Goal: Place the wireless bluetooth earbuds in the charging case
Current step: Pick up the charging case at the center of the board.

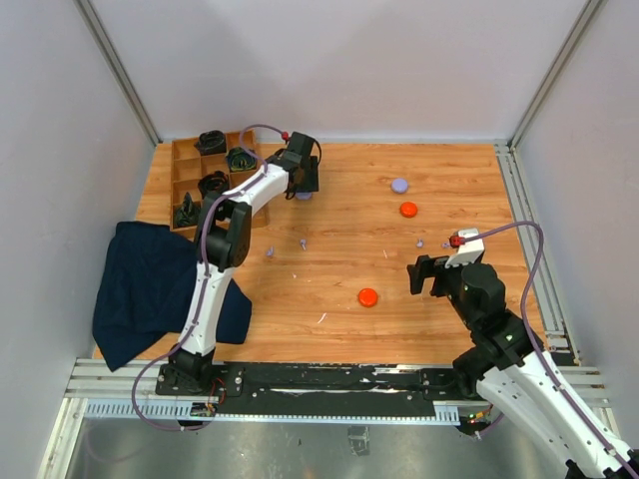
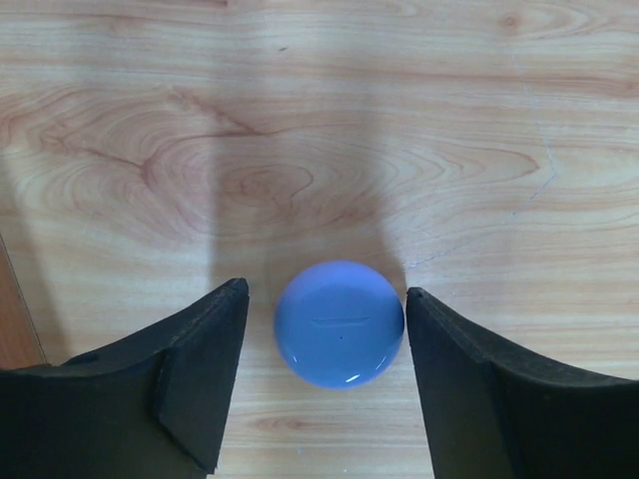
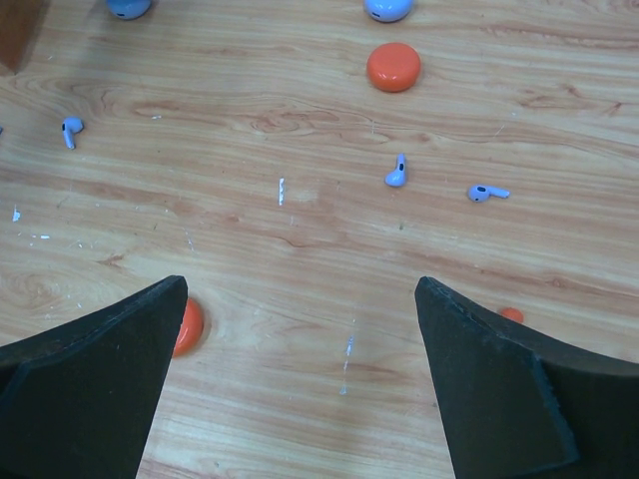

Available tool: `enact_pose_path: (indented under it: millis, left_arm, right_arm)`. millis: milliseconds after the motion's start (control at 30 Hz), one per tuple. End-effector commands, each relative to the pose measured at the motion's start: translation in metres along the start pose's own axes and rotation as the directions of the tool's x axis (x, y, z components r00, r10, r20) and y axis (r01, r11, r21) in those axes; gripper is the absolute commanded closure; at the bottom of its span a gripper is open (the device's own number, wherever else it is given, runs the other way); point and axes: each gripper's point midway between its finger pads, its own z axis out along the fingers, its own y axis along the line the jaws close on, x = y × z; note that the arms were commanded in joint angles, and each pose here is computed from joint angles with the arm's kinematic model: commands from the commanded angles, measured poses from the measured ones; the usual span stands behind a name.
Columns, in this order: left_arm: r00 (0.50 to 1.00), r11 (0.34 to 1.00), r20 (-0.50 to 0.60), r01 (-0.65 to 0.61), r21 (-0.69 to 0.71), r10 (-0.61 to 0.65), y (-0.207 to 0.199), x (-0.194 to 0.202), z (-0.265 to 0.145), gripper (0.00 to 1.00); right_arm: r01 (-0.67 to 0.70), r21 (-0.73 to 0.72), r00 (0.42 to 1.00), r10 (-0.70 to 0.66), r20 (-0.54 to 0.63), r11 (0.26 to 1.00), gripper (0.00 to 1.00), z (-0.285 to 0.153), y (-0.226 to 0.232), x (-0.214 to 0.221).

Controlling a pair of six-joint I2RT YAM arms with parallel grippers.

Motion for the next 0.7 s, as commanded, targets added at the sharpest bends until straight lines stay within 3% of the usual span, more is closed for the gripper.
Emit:
enact_pose_path:
  millis: [0,167,333,667]
  left_arm:
    - [1.000,1.000,-0.021,-0.017,-0.005,0.017,0.001,0.004,0.009,0.34]
    - [0.998,1.000,-0.057,-0.012,0.001,0.012,0.000,0.014,0.009,0.48]
    - [0.997,1.000,-0.077,-0.004,0.013,0.005,0.000,0.020,0.002,0.55]
    - [0.997,0.992,-0.002,0.071,0.106,-0.072,-0.003,0.008,-0.055,0.58]
  right_arm:
    - [0.005,0.044,0.999,-0.007,0.042,0.999,0.01,-0.001,-0.009,-0.009]
    - [-0.005,0.025,1.000,0.004,0.030,1.000,0.01,-0.001,-0.006,-0.006]
    - [0.003,-0.015,1.000,-0.003,0.020,1.000,0.02,-0.003,0.001,-0.008]
    - [-0.009,-0.147,1.000,0.009,0.004,0.989,0.01,0.004,0.029,-0.013]
